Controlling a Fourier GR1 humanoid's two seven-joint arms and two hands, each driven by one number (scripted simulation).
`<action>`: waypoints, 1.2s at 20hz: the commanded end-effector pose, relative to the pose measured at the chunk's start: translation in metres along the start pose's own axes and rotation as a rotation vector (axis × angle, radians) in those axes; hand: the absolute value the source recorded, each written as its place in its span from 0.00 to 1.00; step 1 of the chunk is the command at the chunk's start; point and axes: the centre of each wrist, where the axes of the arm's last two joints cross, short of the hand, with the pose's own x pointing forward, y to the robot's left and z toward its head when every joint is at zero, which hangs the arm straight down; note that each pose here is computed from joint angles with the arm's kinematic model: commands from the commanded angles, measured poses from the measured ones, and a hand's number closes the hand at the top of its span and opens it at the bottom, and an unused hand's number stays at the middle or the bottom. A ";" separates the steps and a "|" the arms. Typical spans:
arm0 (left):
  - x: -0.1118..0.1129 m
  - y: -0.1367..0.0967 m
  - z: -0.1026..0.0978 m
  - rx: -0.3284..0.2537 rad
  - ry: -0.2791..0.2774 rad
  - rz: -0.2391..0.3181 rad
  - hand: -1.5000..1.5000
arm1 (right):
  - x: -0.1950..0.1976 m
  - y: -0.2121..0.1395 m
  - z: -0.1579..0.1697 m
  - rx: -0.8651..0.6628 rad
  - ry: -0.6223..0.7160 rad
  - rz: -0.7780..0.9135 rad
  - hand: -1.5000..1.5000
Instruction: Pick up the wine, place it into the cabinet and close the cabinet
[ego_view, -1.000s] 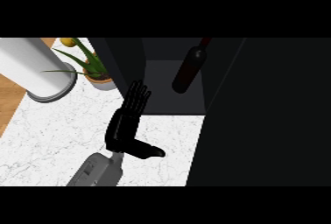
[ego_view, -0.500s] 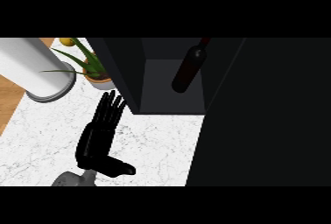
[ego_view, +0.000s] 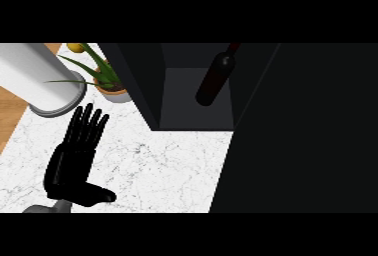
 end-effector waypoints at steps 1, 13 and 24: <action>0.015 0.024 0.008 0.013 -0.017 -0.006 0.00 | 0.054 0.004 0.005 0.057 -0.092 -0.169 1.00; 0.059 0.066 0.010 0.008 -0.044 -0.044 0.00 | 0.042 0.012 -0.012 0.094 -0.107 -0.175 1.00; 0.062 0.078 0.010 -0.015 -0.026 -0.042 0.00 | 0.037 0.013 -0.031 0.140 -0.152 -0.198 1.00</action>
